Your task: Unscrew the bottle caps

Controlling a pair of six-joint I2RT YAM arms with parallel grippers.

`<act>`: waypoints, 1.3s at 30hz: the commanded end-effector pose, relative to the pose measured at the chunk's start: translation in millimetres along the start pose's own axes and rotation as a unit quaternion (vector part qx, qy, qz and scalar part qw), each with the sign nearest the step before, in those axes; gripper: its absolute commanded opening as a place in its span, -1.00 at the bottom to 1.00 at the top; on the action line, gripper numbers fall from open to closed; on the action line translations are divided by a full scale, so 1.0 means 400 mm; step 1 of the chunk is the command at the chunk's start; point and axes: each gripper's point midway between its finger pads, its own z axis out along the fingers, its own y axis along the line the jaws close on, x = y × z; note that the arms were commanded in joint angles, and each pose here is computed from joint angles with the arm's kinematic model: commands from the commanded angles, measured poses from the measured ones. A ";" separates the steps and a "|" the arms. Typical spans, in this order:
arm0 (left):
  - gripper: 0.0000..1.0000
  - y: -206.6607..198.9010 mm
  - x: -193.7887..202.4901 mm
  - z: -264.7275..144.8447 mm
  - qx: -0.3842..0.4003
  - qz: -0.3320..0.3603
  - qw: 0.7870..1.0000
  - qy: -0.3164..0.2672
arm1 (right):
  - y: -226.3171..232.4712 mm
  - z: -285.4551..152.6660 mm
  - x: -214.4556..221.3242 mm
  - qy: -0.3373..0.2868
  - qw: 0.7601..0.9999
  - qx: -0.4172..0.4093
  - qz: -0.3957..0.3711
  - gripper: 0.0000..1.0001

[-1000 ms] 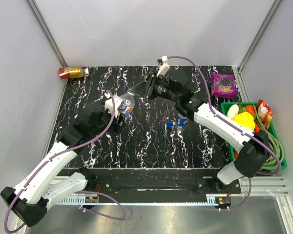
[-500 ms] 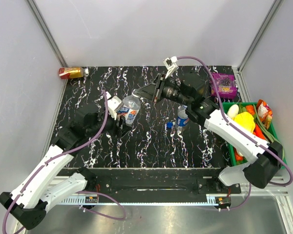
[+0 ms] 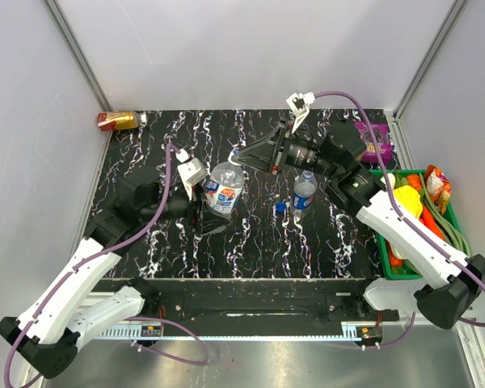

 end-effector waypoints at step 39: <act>-0.67 -0.142 -0.064 -0.011 0.169 0.028 0.985 -0.024 | 0.179 -0.113 -0.062 -0.067 0.986 -0.098 -0.113 0.52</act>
